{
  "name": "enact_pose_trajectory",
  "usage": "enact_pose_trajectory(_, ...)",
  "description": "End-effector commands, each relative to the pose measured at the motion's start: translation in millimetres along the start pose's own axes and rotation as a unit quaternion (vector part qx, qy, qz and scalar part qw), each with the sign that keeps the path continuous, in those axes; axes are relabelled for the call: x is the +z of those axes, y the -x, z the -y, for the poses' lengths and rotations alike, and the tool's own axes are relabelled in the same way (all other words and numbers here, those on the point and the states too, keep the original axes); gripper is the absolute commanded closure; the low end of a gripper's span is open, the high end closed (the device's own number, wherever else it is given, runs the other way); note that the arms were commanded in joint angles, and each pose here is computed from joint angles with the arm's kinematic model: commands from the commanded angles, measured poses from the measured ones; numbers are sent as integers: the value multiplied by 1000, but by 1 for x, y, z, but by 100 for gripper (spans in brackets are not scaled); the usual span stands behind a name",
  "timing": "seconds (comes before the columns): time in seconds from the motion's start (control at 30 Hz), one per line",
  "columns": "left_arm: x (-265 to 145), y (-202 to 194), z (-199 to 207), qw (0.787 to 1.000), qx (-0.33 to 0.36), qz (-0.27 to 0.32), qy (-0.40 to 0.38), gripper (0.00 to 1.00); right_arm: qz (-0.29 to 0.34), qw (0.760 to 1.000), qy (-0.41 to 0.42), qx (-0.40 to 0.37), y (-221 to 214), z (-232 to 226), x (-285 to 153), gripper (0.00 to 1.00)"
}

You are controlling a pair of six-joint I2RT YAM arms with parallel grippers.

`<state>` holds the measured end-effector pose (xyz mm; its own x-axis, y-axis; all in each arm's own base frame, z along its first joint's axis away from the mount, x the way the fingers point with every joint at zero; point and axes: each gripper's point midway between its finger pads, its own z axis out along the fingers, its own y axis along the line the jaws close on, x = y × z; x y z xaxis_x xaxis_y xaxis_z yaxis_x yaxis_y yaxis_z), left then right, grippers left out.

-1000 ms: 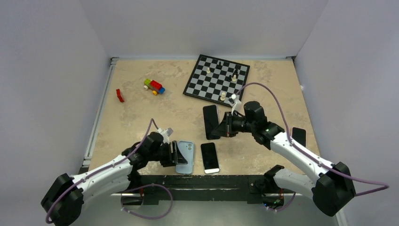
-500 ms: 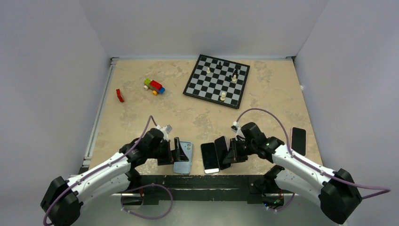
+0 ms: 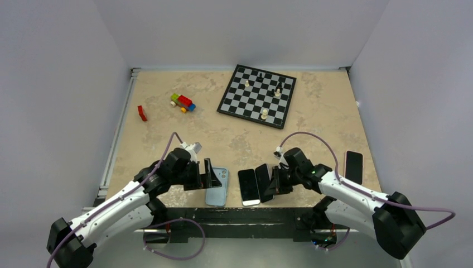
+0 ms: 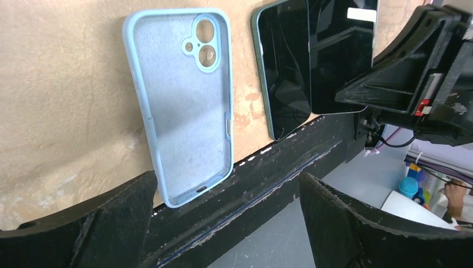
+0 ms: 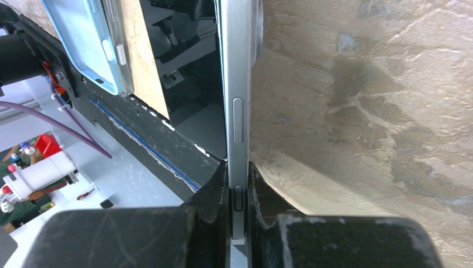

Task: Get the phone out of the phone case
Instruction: Place the phone case at the center of the board, then place the phone at the center of the board, then move the phone to the center of the board.

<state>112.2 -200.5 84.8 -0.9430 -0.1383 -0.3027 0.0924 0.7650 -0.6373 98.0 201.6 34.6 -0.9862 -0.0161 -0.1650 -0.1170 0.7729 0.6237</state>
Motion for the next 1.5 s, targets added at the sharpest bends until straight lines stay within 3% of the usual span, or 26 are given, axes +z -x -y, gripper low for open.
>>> enact_pose_trajectory(0.0,-20,24,11,998,39,52,6,0,7,1000,24,1,4,-9,2,92)
enact_pose_trajectory(0.17,-37,41,18,994,62,89,14,0,2,1000,16,7,-3,-6,-4,61)
enact_pose_trajectory(0.3,-46,57,19,987,79,142,15,0,-7,999,26,18,-8,-10,-7,26)
enact_pose_trajectory(0.4,-53,68,24,981,90,171,10,0,5,1000,-8,28,-1,-4,-11,20)
enact_pose_trajectory(0.53,-64,86,39,972,108,209,-2,0,66,991,-102,51,27,14,-26,16)
enact_pose_trajectory(0.7,-80,101,59,963,134,234,-18,0,117,979,-149,79,62,23,-40,13)
enact_pose_trajectory(0.8,-87,106,68,958,147,246,-33,0,185,959,-185,105,95,35,-55,9)
enact_pose_trajectory(0.87,-91,109,76,953,156,255,-45,0,255,927,-233,147,125,55,-76,2)
enact_pose_trajectory(1.0,-100,113,91,948,169,262,-68,0,357,804,-385,277,159,120,-141,1)
enact_pose_trajectory(1.1,-106,111,100,945,180,260,-87,0,409,720,-438,350,173,160,-189,1)
enact_pose_trajectory(1.17,-109,110,105,942,187,259,-100,0,431,685,-445,384,180,179,-210,5)
enact_pose_trajectory(1.2,-110,109,107,941,190,258,-104,0,442,666,-454,393,182,191,-221,12)
enact_pose_trajectory(1.23,-111,108,108,941,191,258,-109,0,443,650,-462,410,180,202,-229,28)
enact_pose_trajectory(1.27,-112,108,110,939,193,259,-115,0,436,631,-471,435,175,214,-236,54)
enact_pose_trajectory(1.33,-116,107,113,938,193,262,-122,0,420,586,-504,476,162,237,-250,97)
enact_pose_trajectory(1.47,-119,106,119,935,192,265,-139,0,353,483,-599,532,117,281,-265,100)
